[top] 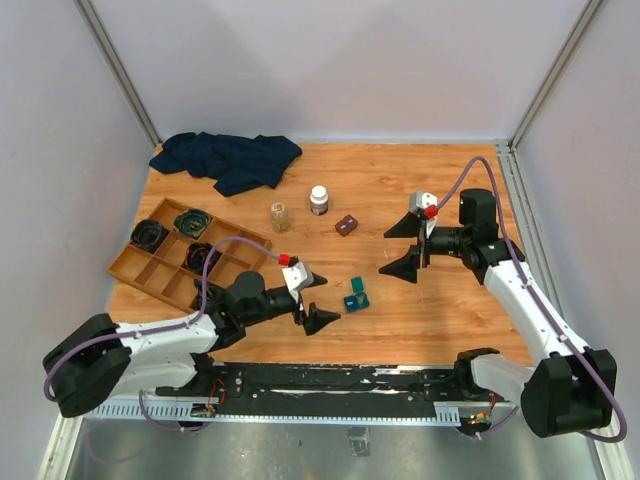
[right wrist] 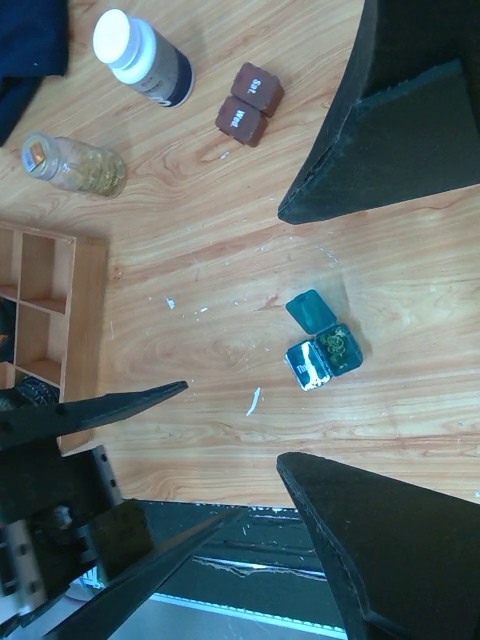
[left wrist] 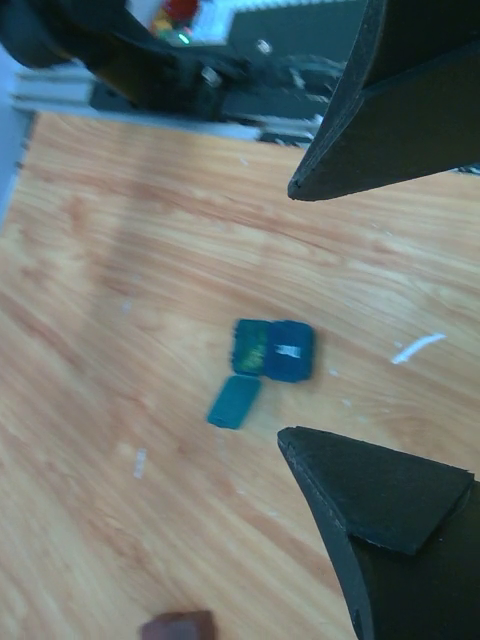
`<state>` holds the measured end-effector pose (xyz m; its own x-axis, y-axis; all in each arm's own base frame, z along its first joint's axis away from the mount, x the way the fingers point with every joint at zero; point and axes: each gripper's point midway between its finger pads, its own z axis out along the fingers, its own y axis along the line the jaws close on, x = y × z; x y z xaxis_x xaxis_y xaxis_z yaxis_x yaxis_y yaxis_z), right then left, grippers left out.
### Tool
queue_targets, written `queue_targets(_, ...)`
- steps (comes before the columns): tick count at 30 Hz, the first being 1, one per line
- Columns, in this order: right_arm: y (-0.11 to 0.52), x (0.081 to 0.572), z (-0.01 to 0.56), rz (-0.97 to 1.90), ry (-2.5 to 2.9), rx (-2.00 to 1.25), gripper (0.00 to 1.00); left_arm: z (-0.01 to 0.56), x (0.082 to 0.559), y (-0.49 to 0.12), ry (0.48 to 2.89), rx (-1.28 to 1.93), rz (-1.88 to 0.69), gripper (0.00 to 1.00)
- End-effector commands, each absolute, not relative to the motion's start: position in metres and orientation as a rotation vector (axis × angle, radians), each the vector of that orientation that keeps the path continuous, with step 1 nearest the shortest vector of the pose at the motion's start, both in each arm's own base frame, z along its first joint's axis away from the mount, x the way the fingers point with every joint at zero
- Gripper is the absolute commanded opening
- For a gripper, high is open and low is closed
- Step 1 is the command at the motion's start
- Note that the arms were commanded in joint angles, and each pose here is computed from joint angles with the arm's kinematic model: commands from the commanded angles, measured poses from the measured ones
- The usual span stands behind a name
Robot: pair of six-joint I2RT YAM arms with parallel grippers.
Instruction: Sort the pills into containers
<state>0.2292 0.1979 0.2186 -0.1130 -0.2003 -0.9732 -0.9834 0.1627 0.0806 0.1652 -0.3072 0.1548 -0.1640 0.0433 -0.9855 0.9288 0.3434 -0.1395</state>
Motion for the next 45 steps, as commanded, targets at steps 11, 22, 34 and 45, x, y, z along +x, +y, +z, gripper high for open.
queue_targets(11,0.191,0.249,0.199,1.043,1.624,-1.134,0.99,0.113,0.181,-0.319,1.273,1.057,-0.855,0.98)
queue_targets(22,0.192,0.256,0.188,1.041,1.704,-1.112,0.99,0.068,0.197,-0.340,1.380,1.062,-0.786,0.88)
queue_targets(34,0.192,0.256,0.189,1.037,1.710,-1.109,0.99,0.046,0.199,-0.345,1.440,1.051,-0.775,0.75)
queue_targets(45,0.193,0.256,0.187,1.035,1.722,-1.107,0.99,0.039,0.203,-0.355,1.461,1.035,-0.780,0.65)
